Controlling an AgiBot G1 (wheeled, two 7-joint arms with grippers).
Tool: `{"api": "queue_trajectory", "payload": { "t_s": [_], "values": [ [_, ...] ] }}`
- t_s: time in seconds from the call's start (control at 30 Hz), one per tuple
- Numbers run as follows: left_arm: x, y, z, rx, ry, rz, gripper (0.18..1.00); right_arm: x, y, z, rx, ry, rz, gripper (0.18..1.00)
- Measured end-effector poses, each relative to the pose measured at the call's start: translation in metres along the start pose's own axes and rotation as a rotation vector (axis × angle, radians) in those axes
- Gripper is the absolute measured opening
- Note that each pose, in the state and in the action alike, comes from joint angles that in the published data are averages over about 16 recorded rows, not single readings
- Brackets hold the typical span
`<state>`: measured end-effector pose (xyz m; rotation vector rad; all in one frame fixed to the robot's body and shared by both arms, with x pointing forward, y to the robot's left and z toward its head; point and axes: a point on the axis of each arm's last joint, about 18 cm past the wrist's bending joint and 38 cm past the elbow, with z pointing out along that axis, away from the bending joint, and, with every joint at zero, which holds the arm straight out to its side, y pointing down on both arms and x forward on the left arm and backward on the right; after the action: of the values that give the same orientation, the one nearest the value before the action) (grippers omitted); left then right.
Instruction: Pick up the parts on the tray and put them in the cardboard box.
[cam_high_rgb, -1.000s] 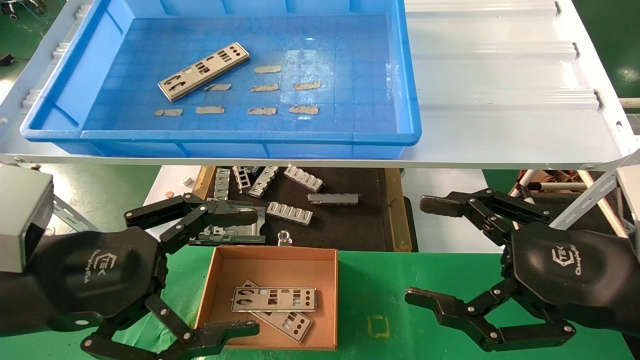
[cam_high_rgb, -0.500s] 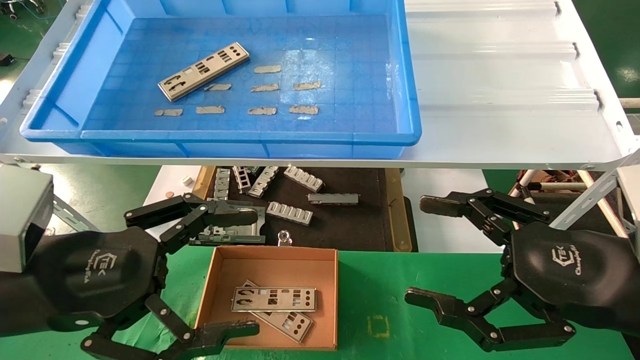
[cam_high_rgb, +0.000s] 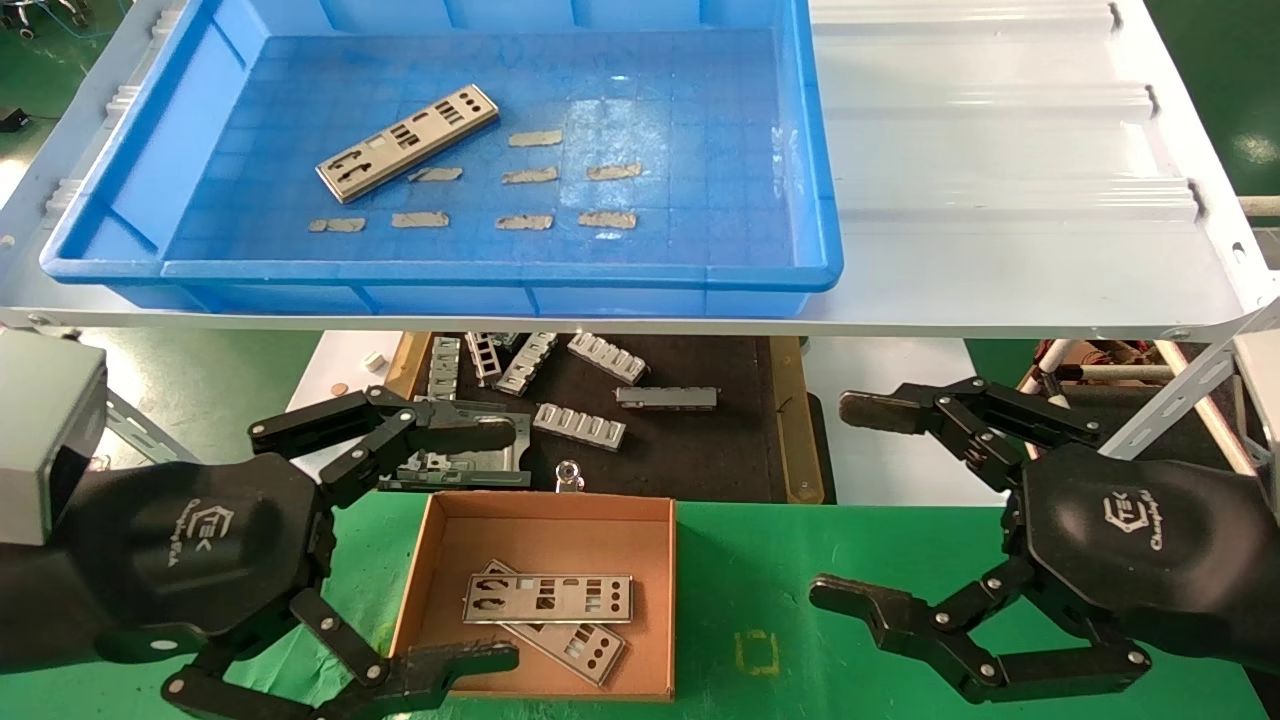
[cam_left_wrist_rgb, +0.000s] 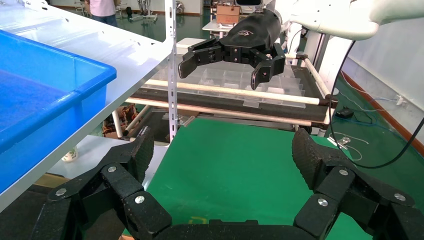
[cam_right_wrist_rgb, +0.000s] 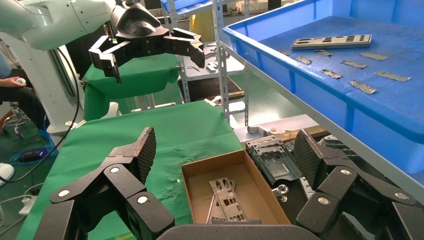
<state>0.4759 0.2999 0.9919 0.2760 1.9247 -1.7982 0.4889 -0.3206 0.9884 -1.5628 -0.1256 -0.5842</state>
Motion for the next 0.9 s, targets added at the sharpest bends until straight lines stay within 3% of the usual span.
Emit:
{"api": "queue_trajectory", "payload": {
  "t_s": [0.9],
  "values": [
    [0.0, 0.0, 0.0, 0.0, 0.0, 0.0, 1.001, 0.0, 0.0, 0.0, 0.0, 0.0, 0.0, 1.001]
  ]
}}
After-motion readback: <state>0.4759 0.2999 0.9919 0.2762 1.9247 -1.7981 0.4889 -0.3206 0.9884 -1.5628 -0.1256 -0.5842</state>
